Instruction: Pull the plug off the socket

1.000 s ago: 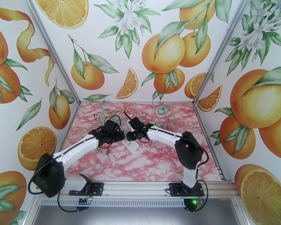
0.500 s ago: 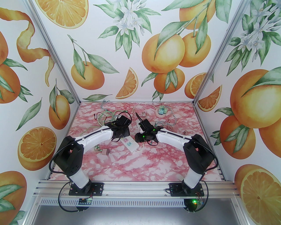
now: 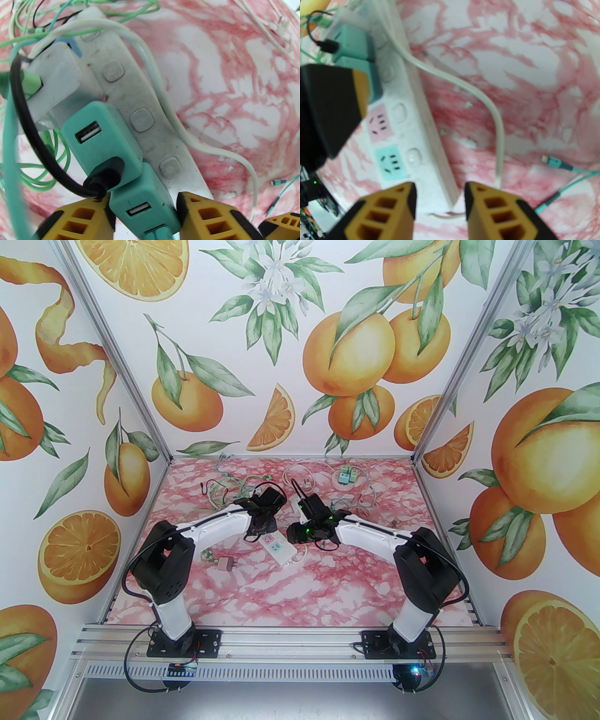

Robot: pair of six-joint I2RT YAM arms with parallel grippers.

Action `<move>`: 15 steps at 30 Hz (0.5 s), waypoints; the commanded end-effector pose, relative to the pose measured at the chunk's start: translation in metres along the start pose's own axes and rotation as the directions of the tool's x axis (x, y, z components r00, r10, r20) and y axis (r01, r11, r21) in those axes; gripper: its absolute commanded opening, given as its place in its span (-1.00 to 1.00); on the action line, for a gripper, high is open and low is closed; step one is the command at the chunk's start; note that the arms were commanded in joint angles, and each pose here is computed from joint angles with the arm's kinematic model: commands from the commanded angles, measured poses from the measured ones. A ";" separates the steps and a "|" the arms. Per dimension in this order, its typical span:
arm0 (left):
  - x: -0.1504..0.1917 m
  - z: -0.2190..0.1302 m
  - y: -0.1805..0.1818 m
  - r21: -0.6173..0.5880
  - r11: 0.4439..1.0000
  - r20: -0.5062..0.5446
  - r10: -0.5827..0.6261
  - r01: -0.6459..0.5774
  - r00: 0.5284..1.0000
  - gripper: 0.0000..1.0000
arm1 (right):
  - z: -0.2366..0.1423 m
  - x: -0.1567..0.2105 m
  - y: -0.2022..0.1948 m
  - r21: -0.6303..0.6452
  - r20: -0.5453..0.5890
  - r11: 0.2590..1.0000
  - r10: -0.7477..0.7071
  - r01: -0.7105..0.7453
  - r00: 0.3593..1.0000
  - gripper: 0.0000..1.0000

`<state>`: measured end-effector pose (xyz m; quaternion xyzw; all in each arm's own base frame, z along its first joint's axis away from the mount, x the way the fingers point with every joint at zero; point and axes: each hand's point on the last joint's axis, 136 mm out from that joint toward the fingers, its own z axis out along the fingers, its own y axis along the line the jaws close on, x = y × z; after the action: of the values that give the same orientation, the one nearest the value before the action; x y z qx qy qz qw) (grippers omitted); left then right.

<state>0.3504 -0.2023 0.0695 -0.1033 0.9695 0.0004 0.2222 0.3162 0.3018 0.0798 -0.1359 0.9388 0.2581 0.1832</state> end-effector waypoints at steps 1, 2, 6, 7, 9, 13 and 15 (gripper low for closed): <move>-0.007 -0.004 0.006 -0.034 0.998 0.021 0.051 -0.050 0.998 -0.26 | 0.002 -0.002 0.012 -0.086 -0.003 0.996 0.023 -0.023 1.000 -0.20; -0.008 -0.004 0.004 -0.025 0.997 0.019 0.067 -0.066 0.998 -0.27 | 0.004 -0.001 0.012 -0.091 -0.007 0.996 0.024 -0.025 1.000 -0.20; -0.003 0.000 -0.010 0.042 0.988 -0.007 0.152 -0.152 0.988 -0.35 | 0.009 0.002 0.011 -0.138 -0.023 0.987 0.073 -0.076 0.997 -0.20; -0.002 0.000 -0.016 0.064 0.983 -0.006 0.170 -0.169 0.985 -0.35 | 0.009 0.001 0.009 -0.147 -0.018 0.985 0.084 -0.086 0.996 -0.20; -0.001 0.000 -0.029 0.129 0.971 -0.004 0.203 -0.201 0.979 -0.34 | 0.007 0.000 0.006 -0.160 -0.011 0.981 0.107 -0.108 0.994 -0.20; 0.001 -0.001 -0.037 0.147 0.957 -0.008 0.255 -0.251 0.967 -0.34 | 0.007 0.000 -0.001 -0.182 -0.008 0.973 0.142 -0.141 0.990 -0.21; 0.003 0.000 -0.042 0.166 0.946 -0.019 0.285 -0.278 0.958 -0.34 | 0.009 -0.001 -0.001 -0.201 -0.009 0.967 0.158 -0.156 0.987 -0.22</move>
<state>0.3531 -0.2165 0.0691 0.0030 0.9768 -0.0085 0.2139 0.3162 0.2985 0.0716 -0.0868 0.9262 0.3336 0.1527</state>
